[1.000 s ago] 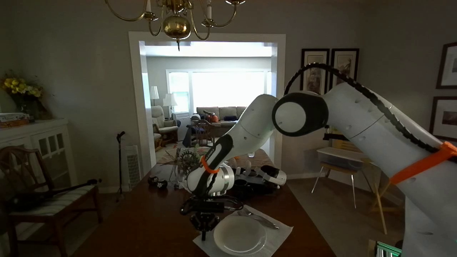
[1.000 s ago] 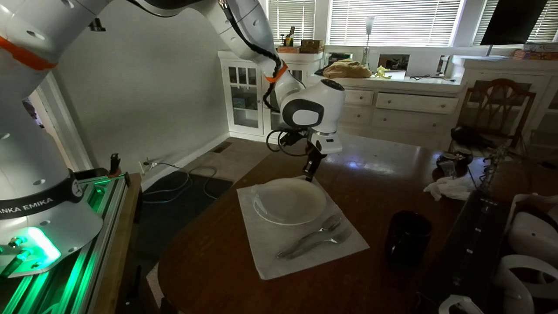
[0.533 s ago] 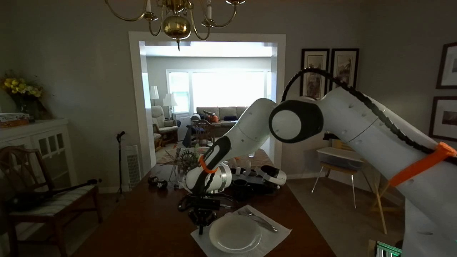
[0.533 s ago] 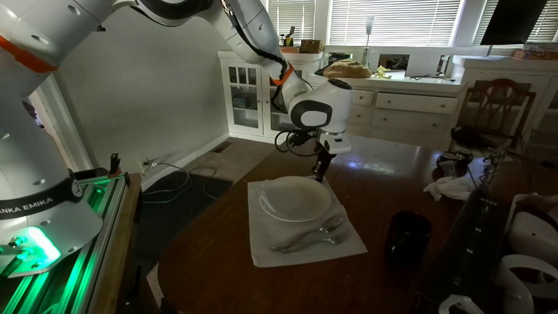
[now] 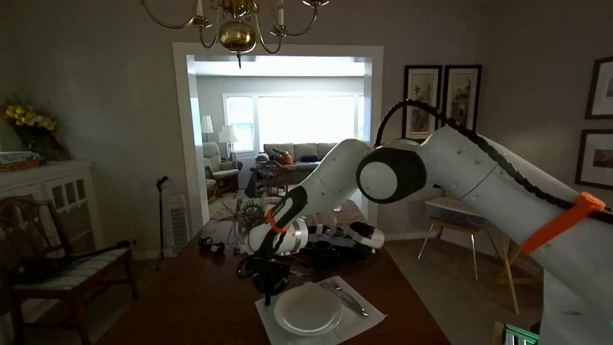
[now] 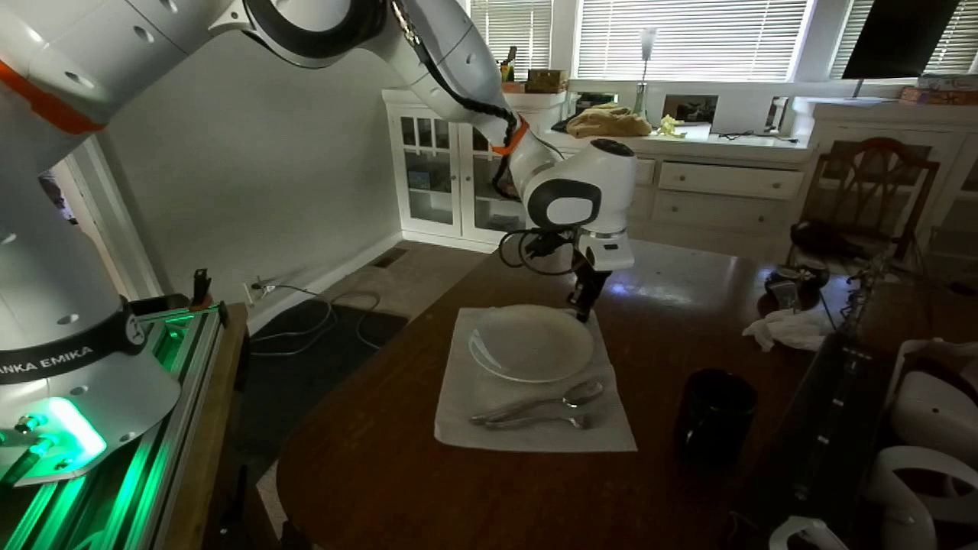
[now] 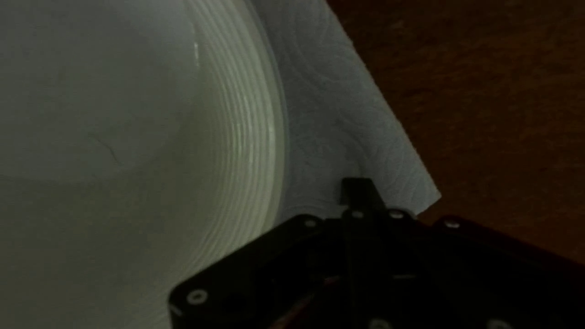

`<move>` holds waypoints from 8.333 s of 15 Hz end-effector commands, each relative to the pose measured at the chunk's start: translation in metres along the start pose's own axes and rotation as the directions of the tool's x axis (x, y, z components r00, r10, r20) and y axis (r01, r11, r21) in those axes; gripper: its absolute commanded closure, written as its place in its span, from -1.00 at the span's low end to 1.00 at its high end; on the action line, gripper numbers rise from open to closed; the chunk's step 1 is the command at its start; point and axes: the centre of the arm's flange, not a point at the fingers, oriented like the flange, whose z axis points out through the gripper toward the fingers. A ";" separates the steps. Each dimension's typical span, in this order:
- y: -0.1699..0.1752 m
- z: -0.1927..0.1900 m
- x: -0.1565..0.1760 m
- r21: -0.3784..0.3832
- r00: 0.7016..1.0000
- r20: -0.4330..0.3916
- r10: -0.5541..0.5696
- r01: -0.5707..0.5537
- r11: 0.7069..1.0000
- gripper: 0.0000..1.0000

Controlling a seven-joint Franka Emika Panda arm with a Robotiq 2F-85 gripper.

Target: Move the white towel to the left.

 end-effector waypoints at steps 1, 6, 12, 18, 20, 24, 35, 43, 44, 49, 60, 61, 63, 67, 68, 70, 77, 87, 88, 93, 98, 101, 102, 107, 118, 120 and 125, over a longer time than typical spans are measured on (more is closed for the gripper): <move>-0.006 0.028 0.026 -0.033 0.998 -0.016 0.059 -0.060 0.998 0.99; 0.001 0.027 0.045 -0.036 0.990 -0.021 0.136 -0.137 0.990 0.99; 0.012 0.023 0.063 -0.022 0.962 -0.043 0.270 -0.271 0.962 0.99; 0.002 0.011 0.050 0.051 0.974 -0.011 0.226 -0.225 0.973 0.99; -0.004 0.001 0.040 0.098 0.980 -0.001 0.201 -0.200 0.975 0.99; -0.012 -0.023 0.021 0.188 0.990 -0.031 0.140 -0.132 0.973 0.99; 0.075 -0.115 -0.008 0.315 0.990 -0.066 0.124 -0.098 0.944 0.99; 0.202 -0.102 -0.037 0.301 0.982 0.078 0.174 -0.190 0.935 0.99; 0.223 -0.100 -0.040 0.292 0.981 0.082 0.178 -0.195 0.936 0.99; 0.308 -0.095 -0.034 0.245 0.982 0.070 0.174 -0.186 0.951 0.99; 0.321 -0.070 -0.030 0.140 0.992 0.077 0.101 -0.111 0.984 0.99; 0.323 -0.064 -0.034 0.129 0.993 0.084 0.087 -0.097 0.987 0.99; 0.328 -0.056 -0.040 0.102 0.993 0.095 0.070 -0.079 0.992 0.99; 0.340 -0.048 -0.046 0.062 0.993 0.097 0.060 -0.066 0.996 0.99; 0.343 -0.045 -0.045 0.059 0.994 0.090 0.062 -0.068 0.996 0.99; 0.347 -0.044 -0.043 0.057 0.996 0.066 0.064 -0.068 0.996 0.99; 0.347 -0.034 -0.036 0.066 0.997 0.022 0.071 -0.073 0.995 0.99; 0.338 -0.021 -0.038 0.052 0.999 0.010 0.046 -0.046 0.998 0.99; 0.338 -0.023 -0.038 0.048 0.999 0.009 0.044 -0.045 0.998 0.99; 0.336 -0.017 -0.041 0.036 0.999 0.020 0.040 -0.041 0.999 0.99; 0.332 -0.010 -0.055 0.008 0.998 0.055 0.033 -0.033 0.999 0.99; 0.328 -0.007 -0.065 -0.010 0.997 0.068 0.033 -0.032 0.999 0.99; 0.328 -0.006 -0.069 -0.017 0.997 0.068 0.035 -0.034 0.999 0.99; 0.335 -0.001 -0.086 -0.053 0.995 0.084 0.053 -0.049 0.997 0.99; 0.352 0.005 -0.102 -0.072 0.989 0.107 0.101 -0.094 0.993 0.99; 0.352 0.006 -0.103 -0.072 0.989 0.107 0.103 -0.096 0.993 0.99; 0.348 -0.006 -0.103 -0.057 0.990 0.090 0.107 -0.102 0.993 0.47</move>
